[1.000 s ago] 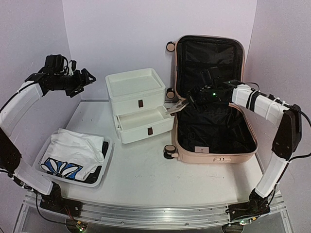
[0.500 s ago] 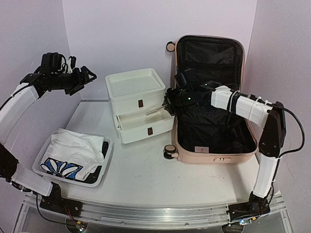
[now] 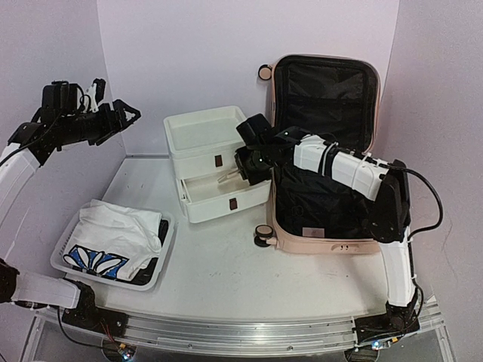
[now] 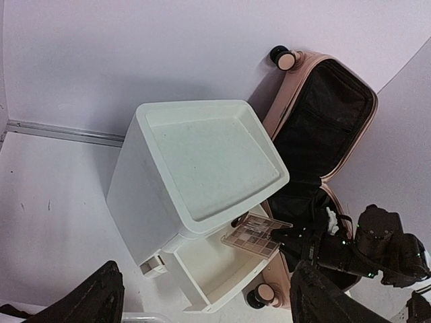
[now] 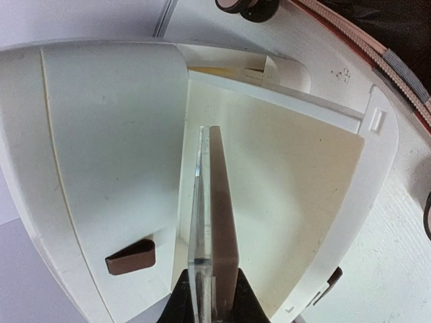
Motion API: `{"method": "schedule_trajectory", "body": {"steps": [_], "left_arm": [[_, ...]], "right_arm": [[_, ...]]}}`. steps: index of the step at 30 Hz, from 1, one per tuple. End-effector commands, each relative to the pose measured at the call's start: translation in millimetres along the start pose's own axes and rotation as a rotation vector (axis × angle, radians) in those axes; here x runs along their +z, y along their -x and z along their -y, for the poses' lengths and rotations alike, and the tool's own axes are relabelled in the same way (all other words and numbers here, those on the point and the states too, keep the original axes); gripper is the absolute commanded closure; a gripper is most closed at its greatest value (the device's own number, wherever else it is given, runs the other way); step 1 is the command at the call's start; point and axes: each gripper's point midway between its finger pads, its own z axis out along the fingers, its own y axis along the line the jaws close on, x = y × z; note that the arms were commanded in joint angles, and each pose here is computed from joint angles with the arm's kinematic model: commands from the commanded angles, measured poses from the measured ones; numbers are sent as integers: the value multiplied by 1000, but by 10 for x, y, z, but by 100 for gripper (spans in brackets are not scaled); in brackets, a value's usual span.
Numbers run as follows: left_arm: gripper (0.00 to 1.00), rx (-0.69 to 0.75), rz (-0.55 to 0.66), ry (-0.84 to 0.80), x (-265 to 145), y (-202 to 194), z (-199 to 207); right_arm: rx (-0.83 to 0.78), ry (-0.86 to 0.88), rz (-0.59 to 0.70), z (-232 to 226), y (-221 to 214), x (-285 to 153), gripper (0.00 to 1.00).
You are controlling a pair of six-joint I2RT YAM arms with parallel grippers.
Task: Open, take out, and arrange the luggage
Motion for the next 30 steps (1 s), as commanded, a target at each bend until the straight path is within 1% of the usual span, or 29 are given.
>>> {"method": "schedule_trajectory", "body": {"steps": [1, 5, 8, 10, 12, 14, 15, 19, 21, 25, 27, 30], "left_arm": [[14, 88, 66, -12, -228, 67, 87], [13, 126, 78, -58, -394, 77, 212], [13, 112, 50, -116, -439, 14, 315], [13, 144, 36, -158, -462, -24, 387], [13, 172, 49, -140, -486, -24, 356], [12, 199, 60, -139, -545, -39, 357], [12, 208, 67, -143, -581, -44, 370], [12, 213, 89, -153, -706, -60, 397], [12, 214, 97, -163, -745, -77, 413], [11, 229, 85, -170, -701, -112, 406], [11, 238, 68, -173, -637, -132, 402], [11, 243, 36, -178, -511, -161, 397]], "right_arm": [[10, 46, 123, -168, 202, 52, 100], [-11, 77, 142, -236, 192, 207, 100], [1, 96, 139, -302, 147, 332, 100], [9, 111, 158, -326, 160, 398, 99], [-24, 127, 197, -373, 195, 399, 98], [-23, 124, 223, -339, 233, 413, 95], [-23, 124, 239, -321, 260, 418, 92], [-31, 118, 289, -272, 344, 387, 74], [-49, 124, 292, -309, 346, 360, 65], [-106, 117, 284, -380, 317, 251, 49], [-132, 116, 278, -408, 306, 175, 44], [-176, 88, 261, -354, 310, 54, 40]]}}
